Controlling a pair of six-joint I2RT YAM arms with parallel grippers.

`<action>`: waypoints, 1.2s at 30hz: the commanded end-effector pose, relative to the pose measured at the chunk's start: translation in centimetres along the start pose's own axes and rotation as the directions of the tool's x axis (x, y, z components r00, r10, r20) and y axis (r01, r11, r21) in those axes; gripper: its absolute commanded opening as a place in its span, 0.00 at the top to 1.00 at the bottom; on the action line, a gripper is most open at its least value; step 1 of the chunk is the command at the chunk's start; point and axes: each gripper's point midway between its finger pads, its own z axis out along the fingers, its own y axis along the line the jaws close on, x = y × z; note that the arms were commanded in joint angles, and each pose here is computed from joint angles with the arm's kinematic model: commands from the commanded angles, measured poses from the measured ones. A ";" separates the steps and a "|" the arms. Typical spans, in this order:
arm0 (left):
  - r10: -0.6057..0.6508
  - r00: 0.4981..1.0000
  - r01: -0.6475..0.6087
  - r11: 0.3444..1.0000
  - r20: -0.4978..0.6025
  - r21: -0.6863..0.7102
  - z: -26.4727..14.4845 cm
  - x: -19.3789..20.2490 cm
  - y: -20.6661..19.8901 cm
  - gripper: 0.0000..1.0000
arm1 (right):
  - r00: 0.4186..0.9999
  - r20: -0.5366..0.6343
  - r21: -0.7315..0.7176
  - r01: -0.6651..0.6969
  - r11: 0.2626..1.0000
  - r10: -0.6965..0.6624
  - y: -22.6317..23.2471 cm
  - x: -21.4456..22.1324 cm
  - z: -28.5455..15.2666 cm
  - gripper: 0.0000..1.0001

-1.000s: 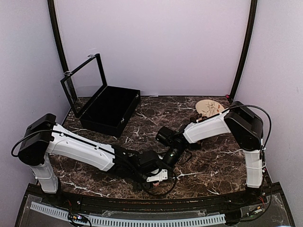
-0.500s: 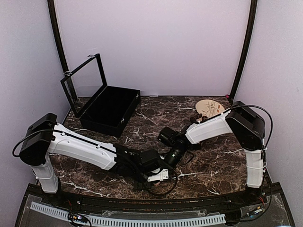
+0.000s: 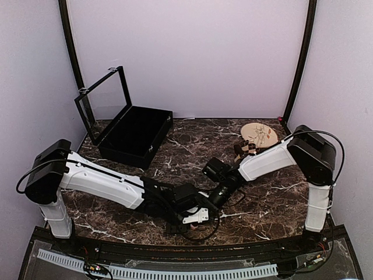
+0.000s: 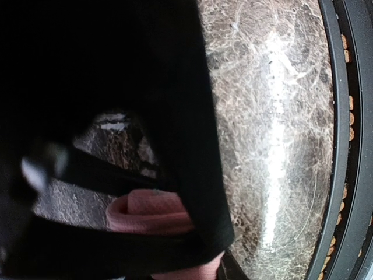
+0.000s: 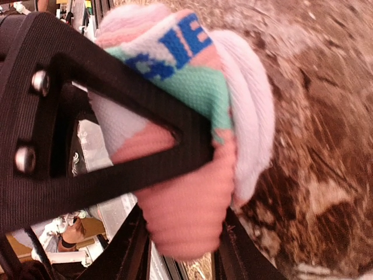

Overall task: Roll the socks
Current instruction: Roll the sock at the center of the board, then pick up the sock from the center of the board.

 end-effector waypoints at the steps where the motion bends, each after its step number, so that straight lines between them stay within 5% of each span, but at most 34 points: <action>1: -0.053 0.926 0.142 0.967 -0.374 0.214 3.9 10.9 -5.5 0.86 | 0.999 -0.001 0.056 -0.051 0.997 0.051 -1.0 1.8 -0.5 0.67; 22: -0.423 0.882 0.451 0.885 -0.208 0.114 2.2 7.5 2.1 0.87 | 0.987 0.155 0.170 -0.058 0.984 0.032 -1.6 0.5 -4.1 0.67; 36: -0.497 0.859 0.511 0.845 -0.124 0.155 0.1 6.1 3.1 1.00 | 0.984 0.176 0.182 -0.045 0.982 0.012 -1.7 0.4 -4.3 0.68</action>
